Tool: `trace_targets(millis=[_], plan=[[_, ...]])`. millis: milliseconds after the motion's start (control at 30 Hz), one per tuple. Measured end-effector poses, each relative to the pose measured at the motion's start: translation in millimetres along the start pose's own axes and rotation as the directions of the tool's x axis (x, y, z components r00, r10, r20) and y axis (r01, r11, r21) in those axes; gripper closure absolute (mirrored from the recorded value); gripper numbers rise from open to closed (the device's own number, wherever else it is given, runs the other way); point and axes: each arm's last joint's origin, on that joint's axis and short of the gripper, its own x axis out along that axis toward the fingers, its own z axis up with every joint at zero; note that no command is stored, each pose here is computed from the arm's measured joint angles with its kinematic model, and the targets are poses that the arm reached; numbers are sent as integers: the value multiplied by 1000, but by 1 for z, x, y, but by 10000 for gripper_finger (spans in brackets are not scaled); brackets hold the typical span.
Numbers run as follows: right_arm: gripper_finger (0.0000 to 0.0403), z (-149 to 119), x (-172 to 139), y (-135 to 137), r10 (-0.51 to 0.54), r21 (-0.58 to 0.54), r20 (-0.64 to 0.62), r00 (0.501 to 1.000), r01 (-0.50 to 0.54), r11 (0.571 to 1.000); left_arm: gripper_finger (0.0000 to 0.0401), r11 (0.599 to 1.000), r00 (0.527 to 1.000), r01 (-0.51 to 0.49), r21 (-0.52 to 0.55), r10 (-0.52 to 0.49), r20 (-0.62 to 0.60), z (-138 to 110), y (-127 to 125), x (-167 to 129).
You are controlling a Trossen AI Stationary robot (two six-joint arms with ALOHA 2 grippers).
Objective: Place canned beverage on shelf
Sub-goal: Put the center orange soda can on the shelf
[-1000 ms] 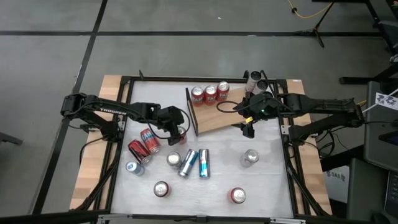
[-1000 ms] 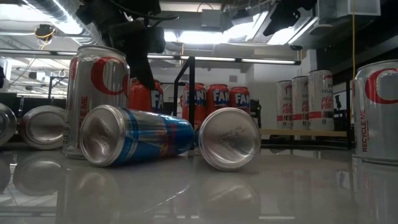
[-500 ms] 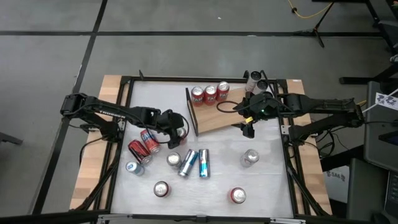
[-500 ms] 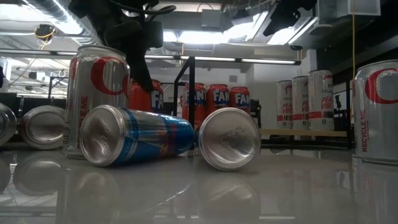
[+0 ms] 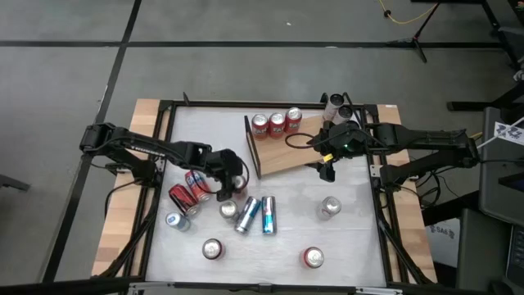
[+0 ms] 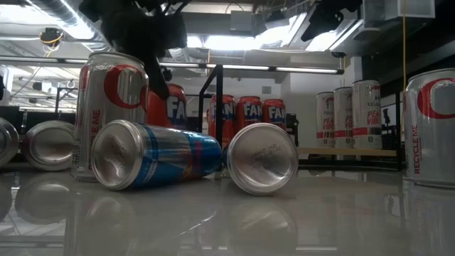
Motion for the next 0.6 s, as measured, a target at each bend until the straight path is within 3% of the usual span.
trace_targets(millis=[300, 600], plan=[[61, 0, 0, 0, 0, 0, 0, 1000, 0, 1000, 130, 937, 993, 104, 332, -119, 23, 4, 4, -1], [61, 0, 0, 0, 0, 0, 0, 1000, 0, 1000, 121, 868, 991, 134, 478, -124, -53, -3, 14, -2]])
